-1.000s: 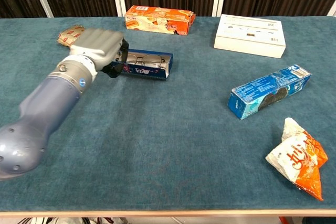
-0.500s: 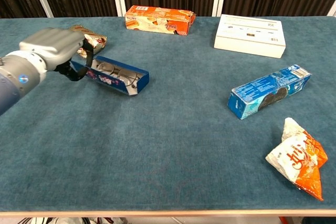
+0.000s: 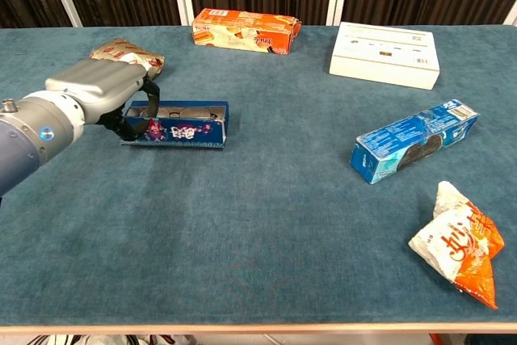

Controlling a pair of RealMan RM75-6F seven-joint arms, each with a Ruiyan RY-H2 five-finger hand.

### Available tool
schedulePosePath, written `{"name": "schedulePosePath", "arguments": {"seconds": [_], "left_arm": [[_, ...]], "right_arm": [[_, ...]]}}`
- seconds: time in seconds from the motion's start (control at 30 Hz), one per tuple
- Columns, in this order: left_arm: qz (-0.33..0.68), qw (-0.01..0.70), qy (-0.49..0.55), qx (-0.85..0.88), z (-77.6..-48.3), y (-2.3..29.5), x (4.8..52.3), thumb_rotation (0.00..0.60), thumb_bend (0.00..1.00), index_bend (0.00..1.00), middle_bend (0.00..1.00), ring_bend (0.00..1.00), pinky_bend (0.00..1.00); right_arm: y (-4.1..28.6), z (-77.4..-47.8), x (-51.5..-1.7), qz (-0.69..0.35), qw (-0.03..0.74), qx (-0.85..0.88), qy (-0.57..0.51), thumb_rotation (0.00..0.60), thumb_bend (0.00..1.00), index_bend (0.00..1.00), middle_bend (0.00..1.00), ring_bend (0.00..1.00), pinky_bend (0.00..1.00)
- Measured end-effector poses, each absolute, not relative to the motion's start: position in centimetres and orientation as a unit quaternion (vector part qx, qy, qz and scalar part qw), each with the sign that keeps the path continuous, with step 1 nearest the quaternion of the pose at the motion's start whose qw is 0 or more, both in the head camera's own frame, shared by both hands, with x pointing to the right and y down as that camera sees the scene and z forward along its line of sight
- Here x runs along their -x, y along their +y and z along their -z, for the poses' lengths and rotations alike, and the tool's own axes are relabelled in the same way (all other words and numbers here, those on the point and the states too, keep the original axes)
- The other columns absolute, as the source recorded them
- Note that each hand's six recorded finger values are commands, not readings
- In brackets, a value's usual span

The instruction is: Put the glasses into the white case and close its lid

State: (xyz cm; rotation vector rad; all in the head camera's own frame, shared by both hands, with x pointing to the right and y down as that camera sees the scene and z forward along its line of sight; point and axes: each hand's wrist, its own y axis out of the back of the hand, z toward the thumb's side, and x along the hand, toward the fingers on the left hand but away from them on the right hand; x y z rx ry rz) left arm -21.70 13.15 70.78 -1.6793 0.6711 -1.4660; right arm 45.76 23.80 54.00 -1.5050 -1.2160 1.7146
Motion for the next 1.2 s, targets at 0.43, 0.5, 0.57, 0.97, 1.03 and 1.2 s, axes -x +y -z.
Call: {"name": "schedulePosePath", "arguments": {"seconds": [0.43, 0.5, 0.57, 0.97, 1.03, 1.2], "left_arm": [[0.599, 0.353, 0.278, 0.663, -71.0, 12.4, 21.3, 0.600, 0.49, 0.59, 0.28, 0.18, 0.23], [0.601, 0.345, 0.281, 0.664, -70.9, 12.2, 21.1, 0.600, 0.49, 0.59, 0.28, 0.18, 0.23], [0.599, 0.342, 0.285, 0.665, -70.7, 11.8, 20.8, 0.600, 0.49, 0.59, 0.28, 0.18, 0.23], [0.595, 0.347, 0.306, 0.657, -69.6, 10.2, 20.3, 0.600, 0.49, 0.59, 0.28, 0.18, 0.23], [0.598, 0.345, 0.310, 0.654, -69.7, 9.8, 20.4, 0.600, 0.49, 0.59, 0.28, 0.18, 0.23], [0.604, 0.334, 0.322, 0.648, -70.1, 8.8, 20.4, 0.600, 0.49, 0.59, 0.28, 0.18, 0.23]], "right_arm": [[23.8, -54.0, -45.8, -0.638, 0.270, 0.562, -0.453, 0.600, 0.20, 0.06, 0.02, 0.09, 0.16], [23.8, -54.1, -45.7, -0.638, 0.270, 0.562, -0.452, 0.600, 0.20, 0.06, 0.02, 0.09, 0.16], [23.9, -54.1, -45.7, -0.638, 0.270, 0.562, -0.452, 0.600, 0.20, 0.06, 0.02, 0.09, 0.16], [23.9, -54.1, -45.7, -0.638, 0.269, 0.562, -0.453, 0.600, 0.20, 0.06, 0.02, 0.09, 0.16], [23.9, -54.1, -45.7, -0.638, 0.270, 0.562, -0.453, 0.600, 0.20, 0.06, 0.02, 0.09, 0.16], [23.9, -54.1, -45.8, -0.639, 0.269, 0.560, -0.454, 0.600, 0.20, 0.06, 0.02, 0.09, 0.16]]}}
